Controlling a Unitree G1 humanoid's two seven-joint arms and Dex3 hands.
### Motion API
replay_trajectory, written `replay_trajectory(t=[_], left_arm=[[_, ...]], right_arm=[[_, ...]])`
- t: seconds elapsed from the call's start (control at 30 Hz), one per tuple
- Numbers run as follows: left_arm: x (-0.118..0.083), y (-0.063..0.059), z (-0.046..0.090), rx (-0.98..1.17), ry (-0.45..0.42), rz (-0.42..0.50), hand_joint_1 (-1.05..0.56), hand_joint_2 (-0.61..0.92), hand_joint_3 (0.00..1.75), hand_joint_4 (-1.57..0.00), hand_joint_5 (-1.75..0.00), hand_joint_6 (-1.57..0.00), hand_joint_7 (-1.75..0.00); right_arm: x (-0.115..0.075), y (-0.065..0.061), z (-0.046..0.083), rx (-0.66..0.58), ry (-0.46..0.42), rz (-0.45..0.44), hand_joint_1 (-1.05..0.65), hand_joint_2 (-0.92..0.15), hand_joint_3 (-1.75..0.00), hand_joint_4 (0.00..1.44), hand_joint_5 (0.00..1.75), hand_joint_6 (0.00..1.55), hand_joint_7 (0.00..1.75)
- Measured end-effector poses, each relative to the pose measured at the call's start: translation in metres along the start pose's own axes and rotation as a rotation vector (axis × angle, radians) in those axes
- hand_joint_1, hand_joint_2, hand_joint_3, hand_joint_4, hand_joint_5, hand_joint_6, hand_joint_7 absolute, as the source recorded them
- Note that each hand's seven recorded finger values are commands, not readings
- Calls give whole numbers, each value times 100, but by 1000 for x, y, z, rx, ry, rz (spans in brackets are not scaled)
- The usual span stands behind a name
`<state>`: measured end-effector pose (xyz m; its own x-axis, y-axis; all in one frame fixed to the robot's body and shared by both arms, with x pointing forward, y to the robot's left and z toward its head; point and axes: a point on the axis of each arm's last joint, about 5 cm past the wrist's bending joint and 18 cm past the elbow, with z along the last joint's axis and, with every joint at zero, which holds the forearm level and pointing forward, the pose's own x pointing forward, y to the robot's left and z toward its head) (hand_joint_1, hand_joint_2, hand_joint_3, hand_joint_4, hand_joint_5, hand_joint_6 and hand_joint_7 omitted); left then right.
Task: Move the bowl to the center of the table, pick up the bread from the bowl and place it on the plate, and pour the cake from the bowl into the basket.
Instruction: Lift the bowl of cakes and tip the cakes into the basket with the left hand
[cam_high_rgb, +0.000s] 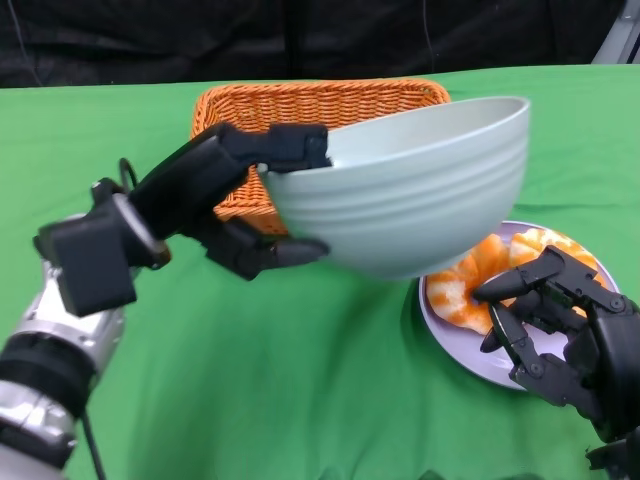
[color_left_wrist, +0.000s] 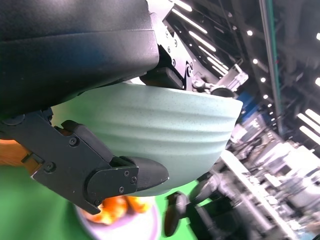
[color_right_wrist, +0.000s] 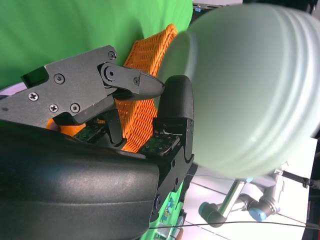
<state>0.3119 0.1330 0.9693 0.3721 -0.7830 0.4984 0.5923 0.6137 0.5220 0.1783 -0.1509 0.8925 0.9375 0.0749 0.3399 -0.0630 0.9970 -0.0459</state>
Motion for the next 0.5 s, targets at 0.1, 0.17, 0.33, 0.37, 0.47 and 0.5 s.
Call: replay_trajectory(t=[0.1,0.17,0.33,0.37,0.47,0.5], left_arm=[[14,3,0,-23,-14,27,-17,65,102,-85,-175,-68,-166],[25,6,0,-39,-21,44,-17,66,100,-84,-175,-65,-170],[49,4,-1,-127,-2,71,-15,59,117,-83,-175,-66,-166],[52,3,-2,-148,3,77,-15,59,118,-83,-175,-66,-163],[62,2,-3,-196,19,90,-18,60,116,-83,-175,-70,-156],[65,2,-3,-215,27,97,-18,60,115,-83,-175,-71,-155]], right_arm=[[-1,0,-2,0,10,1,-12,-81,-53,70,147,68,121],[-1,0,-4,-2,22,3,-12,-81,-52,71,147,68,121],[-1,1,-5,-6,26,5,-12,-82,-51,71,148,68,123],[-1,1,-5,-6,26,6,-12,-82,-51,71,149,67,124],[-1,1,-6,-7,29,6,-12,-82,-51,72,149,67,126],[-1,1,-6,-7,29,5,-12,-82,-51,72,149,67,126]])
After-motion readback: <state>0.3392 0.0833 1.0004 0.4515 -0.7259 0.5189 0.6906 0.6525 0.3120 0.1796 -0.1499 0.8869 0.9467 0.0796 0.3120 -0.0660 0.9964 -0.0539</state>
